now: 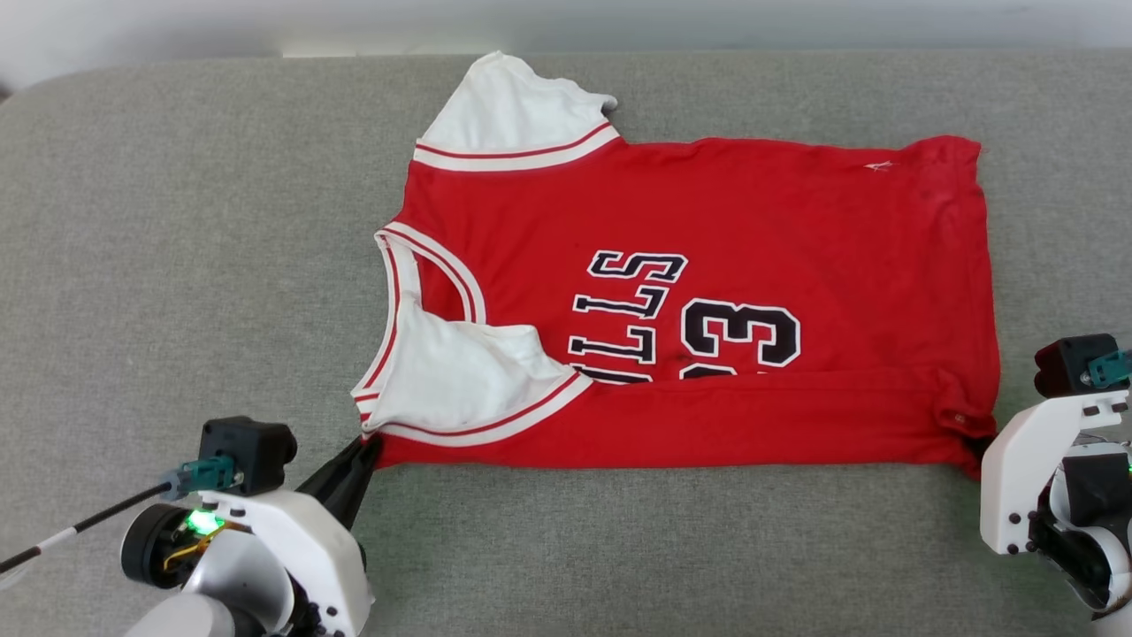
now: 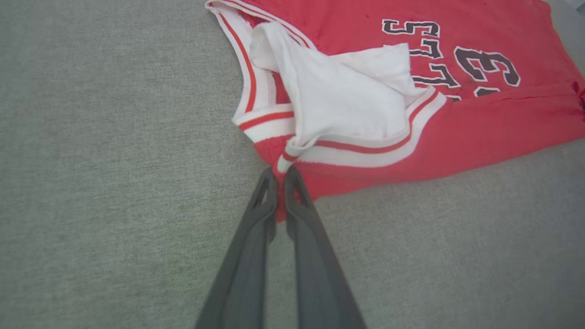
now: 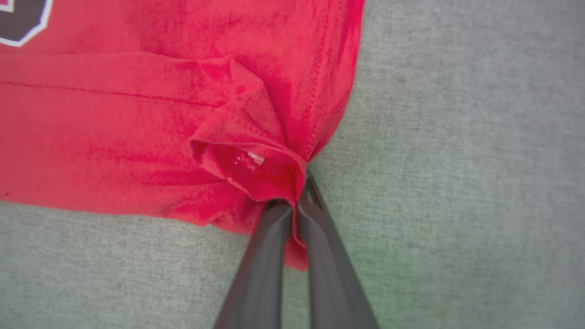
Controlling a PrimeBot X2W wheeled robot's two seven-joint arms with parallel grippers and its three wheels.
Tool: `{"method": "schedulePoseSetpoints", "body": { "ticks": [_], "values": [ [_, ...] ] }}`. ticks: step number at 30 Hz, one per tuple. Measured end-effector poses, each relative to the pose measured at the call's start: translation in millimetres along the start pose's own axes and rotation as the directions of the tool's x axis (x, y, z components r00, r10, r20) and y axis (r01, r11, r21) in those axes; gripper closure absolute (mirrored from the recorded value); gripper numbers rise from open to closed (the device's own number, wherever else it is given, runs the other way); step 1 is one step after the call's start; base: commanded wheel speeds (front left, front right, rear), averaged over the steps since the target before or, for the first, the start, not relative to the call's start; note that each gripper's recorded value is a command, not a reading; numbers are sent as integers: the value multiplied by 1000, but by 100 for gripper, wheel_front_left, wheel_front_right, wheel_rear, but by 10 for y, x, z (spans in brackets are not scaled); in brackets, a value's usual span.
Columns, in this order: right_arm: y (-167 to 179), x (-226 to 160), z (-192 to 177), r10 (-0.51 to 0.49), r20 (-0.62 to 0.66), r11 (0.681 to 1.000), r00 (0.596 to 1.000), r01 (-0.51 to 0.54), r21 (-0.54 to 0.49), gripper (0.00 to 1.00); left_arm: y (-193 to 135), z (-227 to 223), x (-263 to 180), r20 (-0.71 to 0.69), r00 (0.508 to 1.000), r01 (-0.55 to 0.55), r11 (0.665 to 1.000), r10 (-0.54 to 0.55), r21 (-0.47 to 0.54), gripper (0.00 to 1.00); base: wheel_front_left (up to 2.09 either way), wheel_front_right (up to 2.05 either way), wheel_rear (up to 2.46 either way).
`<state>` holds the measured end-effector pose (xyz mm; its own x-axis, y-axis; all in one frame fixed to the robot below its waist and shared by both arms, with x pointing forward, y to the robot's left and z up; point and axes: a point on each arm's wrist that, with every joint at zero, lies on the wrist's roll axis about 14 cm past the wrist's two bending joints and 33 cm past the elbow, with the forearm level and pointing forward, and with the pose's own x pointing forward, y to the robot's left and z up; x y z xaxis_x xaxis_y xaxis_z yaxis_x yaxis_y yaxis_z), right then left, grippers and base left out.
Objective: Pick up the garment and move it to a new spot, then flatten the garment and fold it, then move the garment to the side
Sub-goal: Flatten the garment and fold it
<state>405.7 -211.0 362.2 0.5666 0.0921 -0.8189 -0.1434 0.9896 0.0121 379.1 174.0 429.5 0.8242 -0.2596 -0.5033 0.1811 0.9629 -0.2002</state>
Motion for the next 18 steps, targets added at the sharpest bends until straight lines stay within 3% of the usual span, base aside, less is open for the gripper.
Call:
{"method": "schedulePoseSetpoints", "body": {
  "ticks": [11, 18],
  "values": [
    [-148, -420, -1, -24, 72, 999, 997, 21, 41, 100, -10, -318, -291, -102, 995, -1, 999, 5, 37, 100, 0, 0, 0],
    [-236, -719, -333, -32, 17, 996, 999, 31, 78, 100, -113, -573, -474, -171, 985, 27, 999, -21, 34, 100, 0, 0, 0]
  ]
}}
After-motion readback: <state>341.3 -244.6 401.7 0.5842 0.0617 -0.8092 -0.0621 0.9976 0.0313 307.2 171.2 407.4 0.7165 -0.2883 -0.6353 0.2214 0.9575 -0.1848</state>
